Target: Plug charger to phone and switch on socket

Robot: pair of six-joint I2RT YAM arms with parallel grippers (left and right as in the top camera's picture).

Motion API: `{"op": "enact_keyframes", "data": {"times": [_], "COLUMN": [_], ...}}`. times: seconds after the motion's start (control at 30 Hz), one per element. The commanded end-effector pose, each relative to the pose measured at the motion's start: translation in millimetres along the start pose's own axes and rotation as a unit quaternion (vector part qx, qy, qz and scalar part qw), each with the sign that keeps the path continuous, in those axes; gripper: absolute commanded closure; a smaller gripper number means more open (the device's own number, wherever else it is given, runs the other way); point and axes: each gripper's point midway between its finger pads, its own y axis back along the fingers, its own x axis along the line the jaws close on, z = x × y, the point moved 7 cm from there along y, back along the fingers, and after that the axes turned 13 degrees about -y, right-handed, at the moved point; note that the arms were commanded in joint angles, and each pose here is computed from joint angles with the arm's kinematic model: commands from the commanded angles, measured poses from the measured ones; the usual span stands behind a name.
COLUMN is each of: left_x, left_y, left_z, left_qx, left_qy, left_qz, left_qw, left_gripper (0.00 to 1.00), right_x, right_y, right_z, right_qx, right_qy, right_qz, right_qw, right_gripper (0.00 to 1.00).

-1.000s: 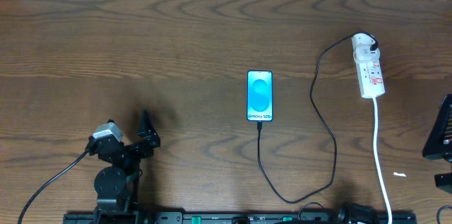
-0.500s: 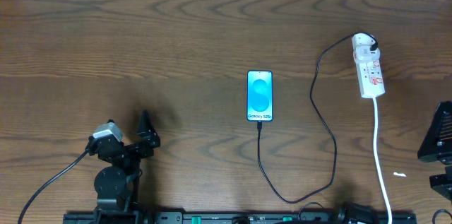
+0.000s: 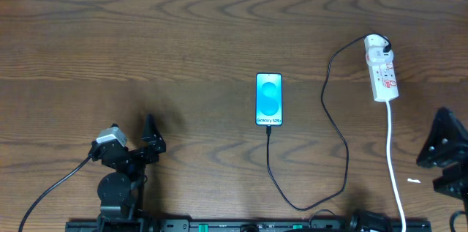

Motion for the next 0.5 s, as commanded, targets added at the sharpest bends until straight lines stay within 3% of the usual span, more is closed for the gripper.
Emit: {"op": "enact_keyframes", "data": {"times": [0.0,0.47], "left_x": [0.1,0.1], "left_y": [-0.6,-0.6], "left_z": [-2.1,-2.1], "left_qx": [0.002,0.002], "left_qy": [0.003,0.003], "left_qz": [-0.002,-0.002], "left_qw": [1.000,1.000], "left_gripper": [0.07,0.07], "right_x": [-5.7,-31.8], "right_y": [-14.3,-89.6], "right_z": [-8.5,-56.2], "right_qx": [0.020,0.029], "right_qy": [0.024,0.008], "right_qz": [-0.010,0.004], "right_qw": [0.999,1.000], "right_gripper": [0.01,0.01]}}
